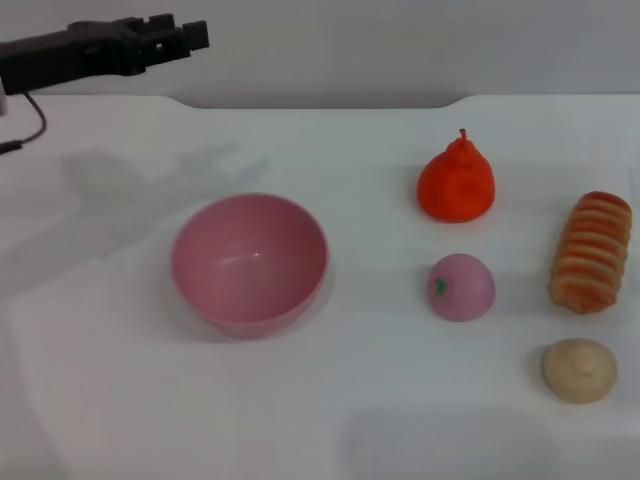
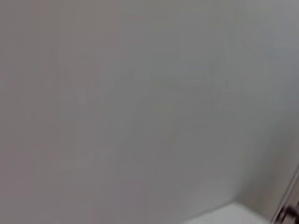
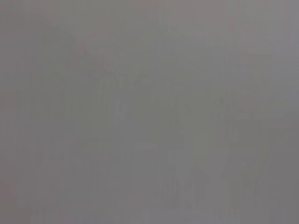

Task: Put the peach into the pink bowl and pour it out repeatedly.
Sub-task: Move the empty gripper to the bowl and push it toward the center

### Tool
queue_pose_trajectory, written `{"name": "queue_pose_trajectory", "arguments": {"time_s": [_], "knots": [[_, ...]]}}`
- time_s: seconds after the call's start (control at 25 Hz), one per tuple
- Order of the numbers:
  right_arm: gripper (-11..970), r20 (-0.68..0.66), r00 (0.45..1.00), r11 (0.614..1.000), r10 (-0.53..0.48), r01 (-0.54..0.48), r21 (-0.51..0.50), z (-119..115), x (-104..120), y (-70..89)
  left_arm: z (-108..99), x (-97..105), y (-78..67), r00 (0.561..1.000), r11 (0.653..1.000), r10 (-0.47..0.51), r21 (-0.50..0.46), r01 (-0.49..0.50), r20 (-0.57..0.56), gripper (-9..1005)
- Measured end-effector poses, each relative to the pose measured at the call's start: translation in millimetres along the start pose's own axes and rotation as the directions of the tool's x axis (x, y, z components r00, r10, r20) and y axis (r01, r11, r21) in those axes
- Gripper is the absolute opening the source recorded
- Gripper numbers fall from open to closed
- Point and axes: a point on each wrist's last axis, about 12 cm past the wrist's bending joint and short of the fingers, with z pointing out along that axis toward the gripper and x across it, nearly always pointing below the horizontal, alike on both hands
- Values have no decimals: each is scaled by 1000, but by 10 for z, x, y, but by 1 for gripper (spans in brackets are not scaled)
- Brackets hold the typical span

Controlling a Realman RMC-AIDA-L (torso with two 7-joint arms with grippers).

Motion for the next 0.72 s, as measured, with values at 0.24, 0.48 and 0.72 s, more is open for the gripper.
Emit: {"name": "queue_pose_trajectory", "arguments": {"time_s": [0.24, 0.48, 0.72], "knots": [[572, -5, 1000, 1000, -7, 7, -3, 31, -9, -3, -65, -196, -164, 981, 999, -14, -53, 4, -195, 592], [572, -1, 1000, 1000, -6, 6, -4, 49, -24, 5, -20, -245, -406, 923, 991, 45, -103, -90, -382, 588], [571, 2, 1000, 1000, -9, 9, -5, 64, -35, 7, -48, -260, -509, 907, 990, 45, -102, -96, -419, 584]]}}
